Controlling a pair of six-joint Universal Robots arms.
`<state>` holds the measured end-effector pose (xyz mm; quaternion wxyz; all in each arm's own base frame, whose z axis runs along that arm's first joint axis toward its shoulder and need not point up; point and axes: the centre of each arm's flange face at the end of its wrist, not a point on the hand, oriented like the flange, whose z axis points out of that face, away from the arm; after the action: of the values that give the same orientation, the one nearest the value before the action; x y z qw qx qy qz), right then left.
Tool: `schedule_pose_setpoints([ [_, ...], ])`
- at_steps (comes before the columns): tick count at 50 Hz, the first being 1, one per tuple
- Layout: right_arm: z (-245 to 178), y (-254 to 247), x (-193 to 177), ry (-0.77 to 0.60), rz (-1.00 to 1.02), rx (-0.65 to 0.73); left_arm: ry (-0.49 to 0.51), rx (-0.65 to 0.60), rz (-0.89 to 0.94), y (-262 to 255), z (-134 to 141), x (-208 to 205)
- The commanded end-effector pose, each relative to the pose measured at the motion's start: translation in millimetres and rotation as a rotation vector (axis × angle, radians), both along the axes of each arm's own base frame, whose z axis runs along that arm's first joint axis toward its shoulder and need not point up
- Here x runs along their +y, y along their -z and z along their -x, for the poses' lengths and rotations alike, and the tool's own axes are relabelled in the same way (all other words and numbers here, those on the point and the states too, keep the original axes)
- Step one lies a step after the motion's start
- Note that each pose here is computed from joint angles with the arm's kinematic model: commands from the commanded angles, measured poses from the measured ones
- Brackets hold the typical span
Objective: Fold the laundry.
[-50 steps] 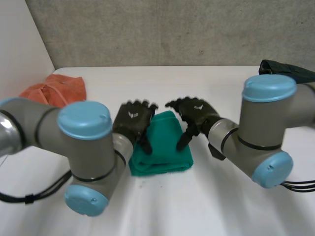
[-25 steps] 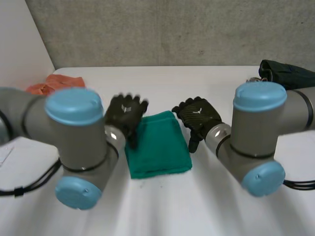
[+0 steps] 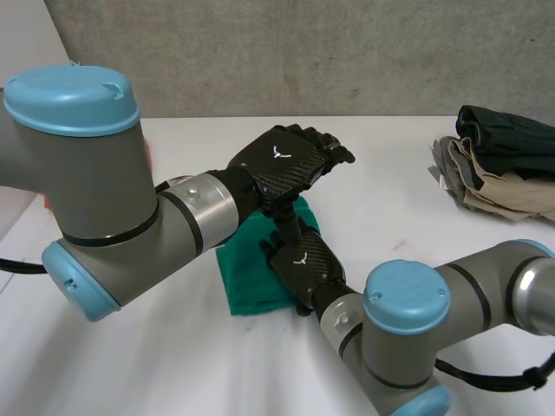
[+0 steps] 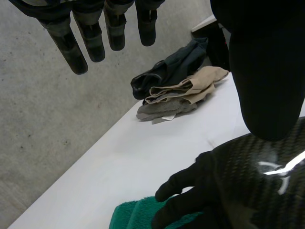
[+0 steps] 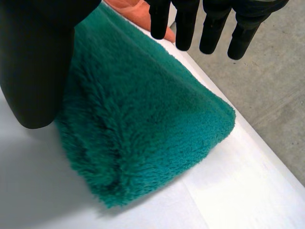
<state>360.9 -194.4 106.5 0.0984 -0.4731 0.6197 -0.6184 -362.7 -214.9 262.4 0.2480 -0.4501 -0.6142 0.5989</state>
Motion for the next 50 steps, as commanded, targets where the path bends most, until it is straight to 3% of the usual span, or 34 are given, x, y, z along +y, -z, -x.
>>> schedule_pose_setpoints([
  [1,-7.9,9.6,-11.5,-0.002,0.025,0.009,-0.011,-0.002,0.002,1.5,-0.5,-1.5],
  [19,-26.7,-9.1,-34.3,-0.009,0.117,-0.085,-0.032,0.011,0.015,-5.2,-5.2,-7.5],
  [24,-15.9,-40.7,-77.7,0.078,0.196,-0.149,-0.067,0.020,0.031,-10.2,-9.0,-13.7],
  [31,7.9,-137.7,-145.7,0.170,0.399,-0.399,-0.170,0.128,0.181,-56.2,-19.7,-25.6],
  [37,77.1,-219.6,-209.3,0.289,0.639,-0.602,-0.184,0.179,0.237,-73.7,-21.8,-24.6],
  [42,142.6,-246.9,-252.0,0.399,0.782,-0.624,-0.181,0.175,0.231,-71.3,-21.3,-23.3],
  [50,233.7,-191.6,-314.9,0.458,0.714,-0.557,-0.172,0.164,0.216,-65.7,-19.3,-19.9],
])
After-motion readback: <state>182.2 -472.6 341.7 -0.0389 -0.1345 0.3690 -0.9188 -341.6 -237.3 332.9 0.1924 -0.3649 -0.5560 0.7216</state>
